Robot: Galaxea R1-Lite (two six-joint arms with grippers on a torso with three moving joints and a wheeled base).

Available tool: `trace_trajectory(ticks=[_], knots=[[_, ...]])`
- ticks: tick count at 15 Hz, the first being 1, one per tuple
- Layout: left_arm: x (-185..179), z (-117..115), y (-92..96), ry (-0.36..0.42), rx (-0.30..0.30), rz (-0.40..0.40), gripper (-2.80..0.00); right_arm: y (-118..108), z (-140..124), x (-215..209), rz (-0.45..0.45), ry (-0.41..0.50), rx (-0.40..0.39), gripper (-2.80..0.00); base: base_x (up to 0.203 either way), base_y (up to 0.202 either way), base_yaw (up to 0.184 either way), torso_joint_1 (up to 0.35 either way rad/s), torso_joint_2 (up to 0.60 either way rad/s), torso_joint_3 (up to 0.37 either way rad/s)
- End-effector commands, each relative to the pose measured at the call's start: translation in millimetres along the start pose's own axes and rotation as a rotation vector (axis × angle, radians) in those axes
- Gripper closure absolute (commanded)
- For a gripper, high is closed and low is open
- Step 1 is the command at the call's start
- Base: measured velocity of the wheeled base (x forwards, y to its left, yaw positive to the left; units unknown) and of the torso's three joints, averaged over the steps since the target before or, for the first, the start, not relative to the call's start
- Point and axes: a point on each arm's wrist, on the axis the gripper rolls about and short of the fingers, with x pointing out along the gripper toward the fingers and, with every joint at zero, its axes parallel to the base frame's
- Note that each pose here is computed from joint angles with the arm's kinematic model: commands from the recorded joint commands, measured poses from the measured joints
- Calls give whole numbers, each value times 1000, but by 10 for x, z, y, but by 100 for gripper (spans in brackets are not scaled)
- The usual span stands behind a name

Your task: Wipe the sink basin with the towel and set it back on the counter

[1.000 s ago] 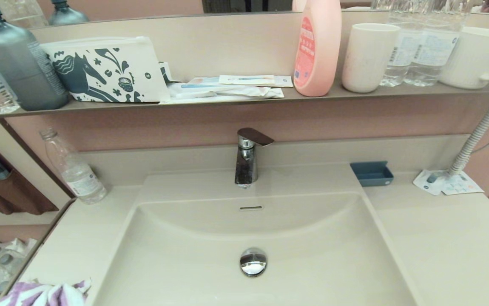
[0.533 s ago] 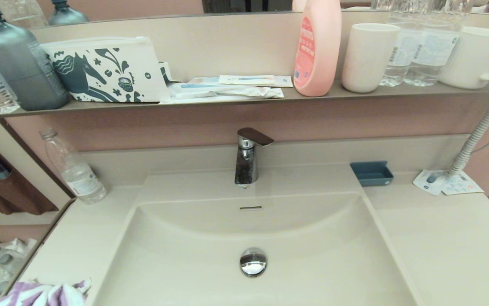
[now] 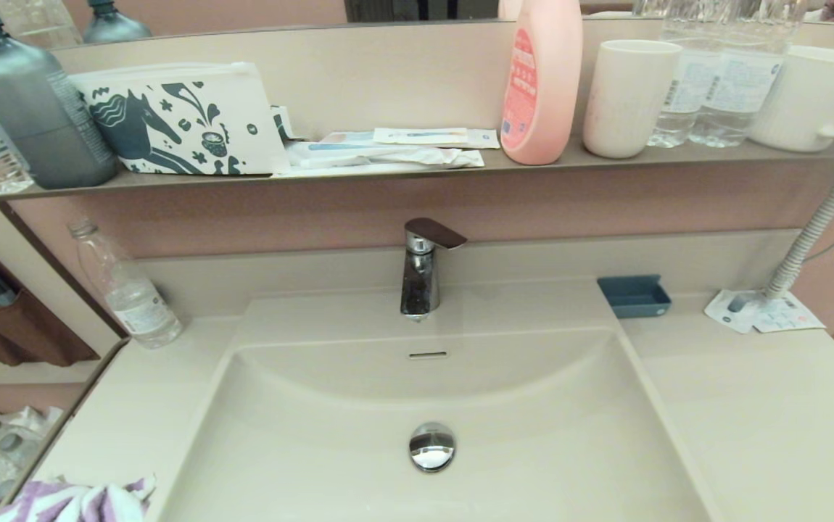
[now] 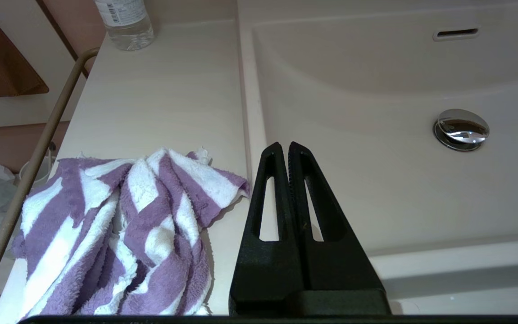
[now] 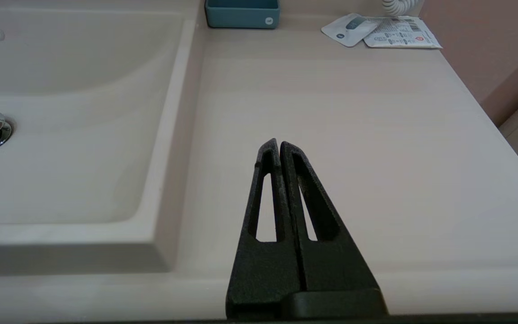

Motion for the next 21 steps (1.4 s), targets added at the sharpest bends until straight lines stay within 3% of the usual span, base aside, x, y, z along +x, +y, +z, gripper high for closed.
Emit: trace_trajectory(ticks=[1,21], knots=[[0,-2,0,1,1,0,0,0,0,0,1,0,0,0,0,0,0,0,0,0],[0,-1,0,0,-1,0,0,0,1,0,-1,0,21,0,0,0,0,0,0,0]])
